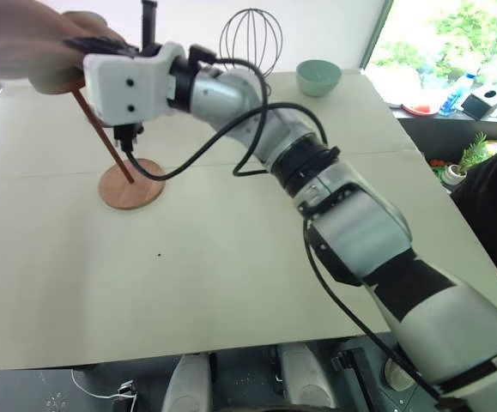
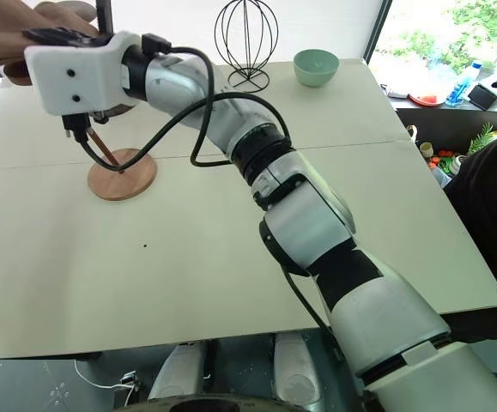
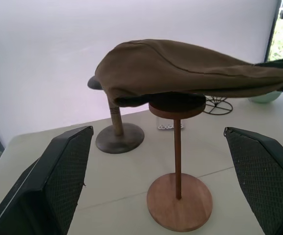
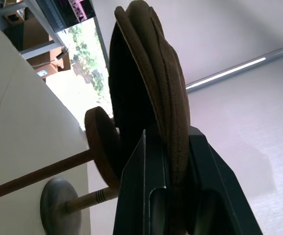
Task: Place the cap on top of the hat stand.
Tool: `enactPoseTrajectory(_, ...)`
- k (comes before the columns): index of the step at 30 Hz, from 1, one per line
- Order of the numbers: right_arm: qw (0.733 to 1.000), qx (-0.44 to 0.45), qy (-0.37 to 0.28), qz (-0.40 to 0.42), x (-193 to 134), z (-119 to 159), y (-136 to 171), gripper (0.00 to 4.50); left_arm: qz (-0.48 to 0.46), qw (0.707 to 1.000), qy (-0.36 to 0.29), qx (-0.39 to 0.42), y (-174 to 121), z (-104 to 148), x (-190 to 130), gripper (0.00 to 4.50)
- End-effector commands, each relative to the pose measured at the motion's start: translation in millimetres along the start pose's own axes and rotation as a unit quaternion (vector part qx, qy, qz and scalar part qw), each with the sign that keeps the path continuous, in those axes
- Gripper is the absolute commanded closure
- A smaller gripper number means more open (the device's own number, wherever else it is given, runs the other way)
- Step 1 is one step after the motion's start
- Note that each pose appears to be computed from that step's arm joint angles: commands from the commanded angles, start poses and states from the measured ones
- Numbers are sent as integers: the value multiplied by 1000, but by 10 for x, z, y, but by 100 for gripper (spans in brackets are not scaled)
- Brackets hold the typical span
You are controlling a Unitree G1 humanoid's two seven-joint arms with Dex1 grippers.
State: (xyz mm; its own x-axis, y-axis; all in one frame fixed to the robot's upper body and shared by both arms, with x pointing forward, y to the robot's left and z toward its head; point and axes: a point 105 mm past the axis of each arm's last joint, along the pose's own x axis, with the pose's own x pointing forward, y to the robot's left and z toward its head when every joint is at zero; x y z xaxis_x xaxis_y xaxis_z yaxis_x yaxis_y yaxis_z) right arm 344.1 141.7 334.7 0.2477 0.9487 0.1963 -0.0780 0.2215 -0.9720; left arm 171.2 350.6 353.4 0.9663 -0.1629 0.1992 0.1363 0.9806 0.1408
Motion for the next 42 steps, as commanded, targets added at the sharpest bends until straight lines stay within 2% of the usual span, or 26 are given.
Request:
enactPoseTrajectory(1, 1000, -18, -6, 16, 26, 41, 123, 449, -6, 1000, -9, 13, -24, 67, 35, 0)
enactPoseTrajectory(5, 999, -17, 12, 42, 11, -38, 347, 449, -19, 1000, -6, 8, -27, 40, 97, 0)
enactPoseTrajectory(10, 999, -9, 26, 47, -32, -112, 408, 449, -31, 999, -5, 7, -32, 31, 158, 0)
enactPoseTrajectory(19, 999, -7, 48, 11, 0, -157, 206, 449, -51, 999, -5, 11, -108, 39, 300, 0)
enactPoseTrajectory(26, 999, -13, 31, 5, 44, -61, 129, 449, -55, 998, -6, 13, -139, 49, 353, 0)
enactPoseTrajectory(28, 1000, -1, 25, 7, 39, -50, 158, 361, -58, 998, -2, 16, -152, 32, 359, 0)
enactPoseTrajectory(29, 1000, 2, 24, 7, 38, -47, 165, 331, -58, 998, -1, 16, -153, 31, 361, 0)
enactPoseTrajectory(34, 1000, 3, 7, 9, 32, 16, 214, 90, -70, 997, 0, 17, -205, 27, 404, 0)
enactPoseTrajectory(42, 999, 1, -26, 37, -209, 70, 269, 90, -131, 991, 14, 25, -450, 14, 594, 0)
